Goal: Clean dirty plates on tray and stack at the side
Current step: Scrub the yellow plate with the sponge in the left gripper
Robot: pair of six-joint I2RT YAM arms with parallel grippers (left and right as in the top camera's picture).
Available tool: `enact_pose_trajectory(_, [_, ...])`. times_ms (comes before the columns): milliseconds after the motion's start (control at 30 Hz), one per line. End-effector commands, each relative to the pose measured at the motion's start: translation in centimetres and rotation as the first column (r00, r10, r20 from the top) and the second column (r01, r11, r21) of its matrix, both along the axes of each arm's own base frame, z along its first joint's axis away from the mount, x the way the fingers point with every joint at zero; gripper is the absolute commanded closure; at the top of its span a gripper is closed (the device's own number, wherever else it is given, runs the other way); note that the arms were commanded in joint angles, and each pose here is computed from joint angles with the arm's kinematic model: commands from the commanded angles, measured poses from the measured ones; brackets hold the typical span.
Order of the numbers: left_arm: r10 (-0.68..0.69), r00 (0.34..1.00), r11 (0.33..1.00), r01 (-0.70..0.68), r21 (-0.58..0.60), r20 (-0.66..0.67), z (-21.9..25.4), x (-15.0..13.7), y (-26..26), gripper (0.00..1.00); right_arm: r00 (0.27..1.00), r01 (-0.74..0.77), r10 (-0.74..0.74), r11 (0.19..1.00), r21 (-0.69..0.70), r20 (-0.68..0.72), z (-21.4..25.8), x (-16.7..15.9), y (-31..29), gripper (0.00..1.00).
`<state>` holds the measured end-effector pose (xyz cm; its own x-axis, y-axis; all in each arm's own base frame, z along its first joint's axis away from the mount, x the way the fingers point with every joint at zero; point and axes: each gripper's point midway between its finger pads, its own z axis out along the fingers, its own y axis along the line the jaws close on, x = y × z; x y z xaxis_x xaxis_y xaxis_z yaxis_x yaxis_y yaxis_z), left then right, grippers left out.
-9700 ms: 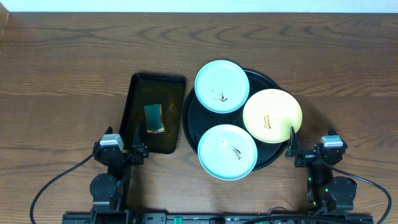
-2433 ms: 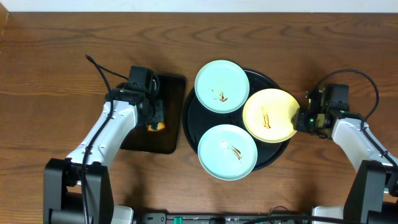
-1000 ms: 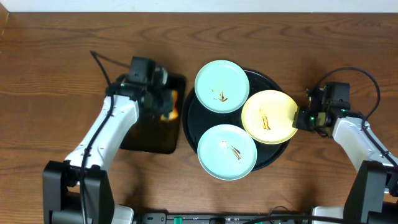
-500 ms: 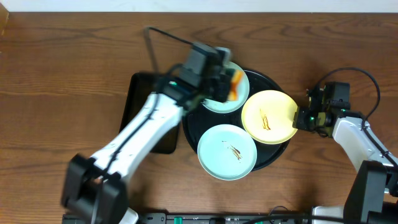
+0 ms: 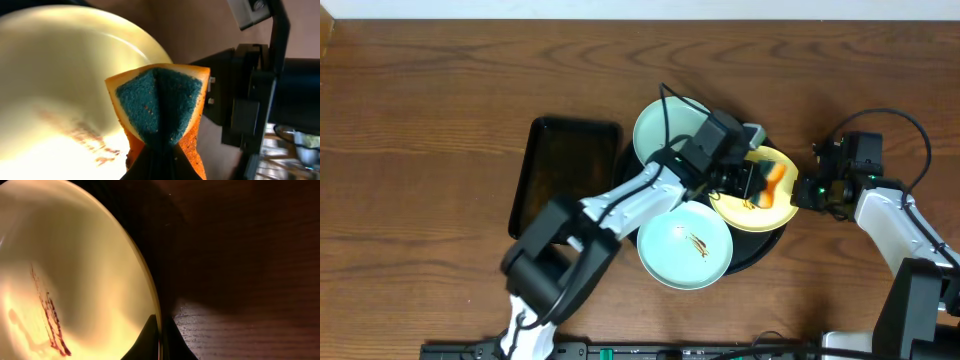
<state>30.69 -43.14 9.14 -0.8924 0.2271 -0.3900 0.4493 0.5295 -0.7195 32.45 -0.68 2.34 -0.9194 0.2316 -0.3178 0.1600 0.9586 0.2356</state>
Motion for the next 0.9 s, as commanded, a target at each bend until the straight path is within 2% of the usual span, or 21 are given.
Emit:
enact_pose_trajectory(0, [-0.037, 0.993, 0.997, 0.030, -0.066, -0.111, -0.1, -1.1, -1.2, 0.93, 1.000, 0.008, -0.009, 1.000, -0.018, -0.028, -0.6, -0.5, -0.4, 0.99])
enact_pose_trajectory(400, [0.108, 0.992, 0.991, -0.102, 0.082, -0.067, -5.1, 1.3, 0.1, 0.93, 0.999, 0.008, -0.009, 1.000, -0.015, -0.047, -0.7, -0.9, -0.3, 0.99])
enact_pose_trajectory(700, [0.265, 0.964, 0.929, -0.264, 0.259, 0.031, -7.7, 3.6, 3.4, 0.92, 0.998, 0.008, -0.009, 1.000, -0.014, -0.058, -0.8, -1.1, -0.3, 0.99])
enact_pose_trajectory(867, [0.285, 0.958, 0.922, -0.284, 0.261, 0.034, -7.3, 4.3, 4.1, 0.93, 0.998, 0.008, -0.009, 1.000, -0.013, -0.061, -0.8, -1.2, -0.3, 0.99])
